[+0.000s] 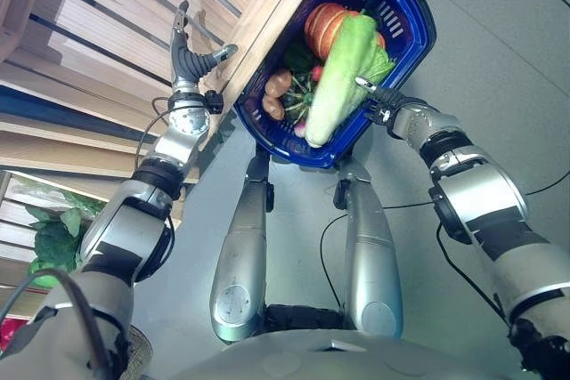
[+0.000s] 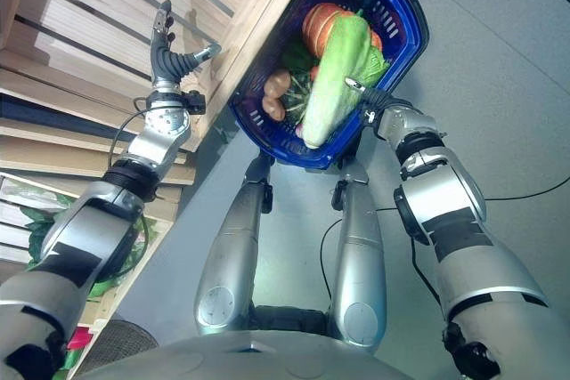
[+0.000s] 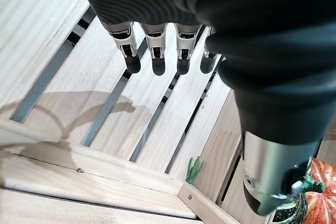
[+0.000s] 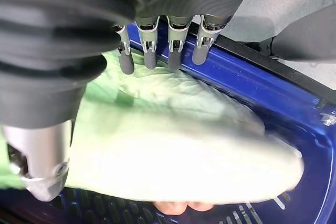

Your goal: Pick up fruits and vegetables into the basket

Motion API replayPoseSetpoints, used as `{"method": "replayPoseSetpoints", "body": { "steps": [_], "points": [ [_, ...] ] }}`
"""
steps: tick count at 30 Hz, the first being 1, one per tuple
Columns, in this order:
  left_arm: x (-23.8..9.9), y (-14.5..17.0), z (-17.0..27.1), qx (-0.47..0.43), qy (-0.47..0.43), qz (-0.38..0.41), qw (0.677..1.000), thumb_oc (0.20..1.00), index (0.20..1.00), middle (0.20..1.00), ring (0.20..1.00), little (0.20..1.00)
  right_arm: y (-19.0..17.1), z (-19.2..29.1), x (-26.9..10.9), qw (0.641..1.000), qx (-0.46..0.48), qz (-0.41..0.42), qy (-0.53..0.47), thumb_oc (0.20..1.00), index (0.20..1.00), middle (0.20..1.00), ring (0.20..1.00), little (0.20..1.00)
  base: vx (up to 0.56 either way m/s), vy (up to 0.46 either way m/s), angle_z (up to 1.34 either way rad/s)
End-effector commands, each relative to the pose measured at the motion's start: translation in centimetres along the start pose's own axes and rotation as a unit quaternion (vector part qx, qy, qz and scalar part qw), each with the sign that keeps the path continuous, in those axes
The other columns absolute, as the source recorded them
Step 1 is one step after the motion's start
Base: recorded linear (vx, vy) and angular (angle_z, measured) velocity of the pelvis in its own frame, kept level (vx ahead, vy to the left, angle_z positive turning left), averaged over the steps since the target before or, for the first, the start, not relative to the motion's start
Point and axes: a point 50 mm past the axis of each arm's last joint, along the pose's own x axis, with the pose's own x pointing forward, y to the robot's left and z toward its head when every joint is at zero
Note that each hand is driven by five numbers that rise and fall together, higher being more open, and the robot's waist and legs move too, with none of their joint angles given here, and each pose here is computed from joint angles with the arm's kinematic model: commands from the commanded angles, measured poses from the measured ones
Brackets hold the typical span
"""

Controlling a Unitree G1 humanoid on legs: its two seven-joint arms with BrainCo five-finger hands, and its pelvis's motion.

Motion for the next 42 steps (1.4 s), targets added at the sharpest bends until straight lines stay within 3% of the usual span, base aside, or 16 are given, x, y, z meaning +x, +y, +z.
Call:
{"method": "replayPoseSetpoints", "body": {
  "steps": [1,14,20,25,34,38,39,42],
  "points": [
    [-0.1,-0.8,1.1,-0.049,-0.023,0.015,0.998,1.000,1.000,1.000,1.000,1.000,-2.1,0.3,-0.3,0.999,-0.004,-0.039,0.004,1.000,1.000,1.000,1.000,1.000,0.00,0.000,0.00],
    [-0.7,0.0,-0.1,-0.023,-0.010,0.011,1.000,1.000,1.000,1.000,1.000,1.000,-3.7,-0.8,-0.3,0.998,-0.010,-0.065,0.002,1.000,1.000,1.000,1.000,1.000,-0.01,0.006,0.00],
    [-1.5,1.4,-2.1,0.009,0.018,0.003,1.000,1.000,1.000,1.000,1.000,1.000,-4.7,-0.9,-0.3,0.995,-0.051,-0.080,-0.044,1.000,1.000,1.000,1.000,1.000,-0.05,0.021,-0.01],
    [-3.8,3.2,-6.0,0.060,0.080,-0.019,0.995,1.000,1.000,1.000,1.000,1.000,-6.7,-3.7,-0.4,0.989,-0.079,-0.107,-0.064,1.000,1.000,1.000,1.000,1.000,-0.03,0.040,-0.04],
    [-14.0,5.6,-15.0,0.145,0.265,-0.113,0.947,1.000,1.000,1.000,1.000,1.000,-11.8,-17.1,-3.2,0.985,-0.070,-0.149,0.042,1.000,1.000,1.000,1.000,1.000,0.09,0.030,-0.09],
    [-21.4,6.7,-18.6,0.161,0.381,-0.177,0.893,1.000,1.000,1.000,1.000,1.000,-13.8,-24.1,-6.4,0.973,-0.094,-0.159,0.137,1.000,1.000,1.000,1.000,1.000,0.19,0.010,-0.03],
    [-21.6,6.8,-18.7,0.161,0.384,-0.179,0.891,1.000,1.000,1.000,1.000,1.000,-13.9,-24.2,-6.5,0.973,-0.095,-0.159,0.140,1.000,1.000,1.000,1.000,1.000,0.15,-0.002,-0.16],
    [-26.4,7.0,-20.1,0.160,0.460,-0.233,0.842,1.000,1.000,1.000,1.000,1.000,-14.1,-28.0,-8.5,0.959,-0.111,-0.161,0.204,1.000,1.000,1.000,1.000,1.000,0.19,-0.005,-0.05]
  ]
}}
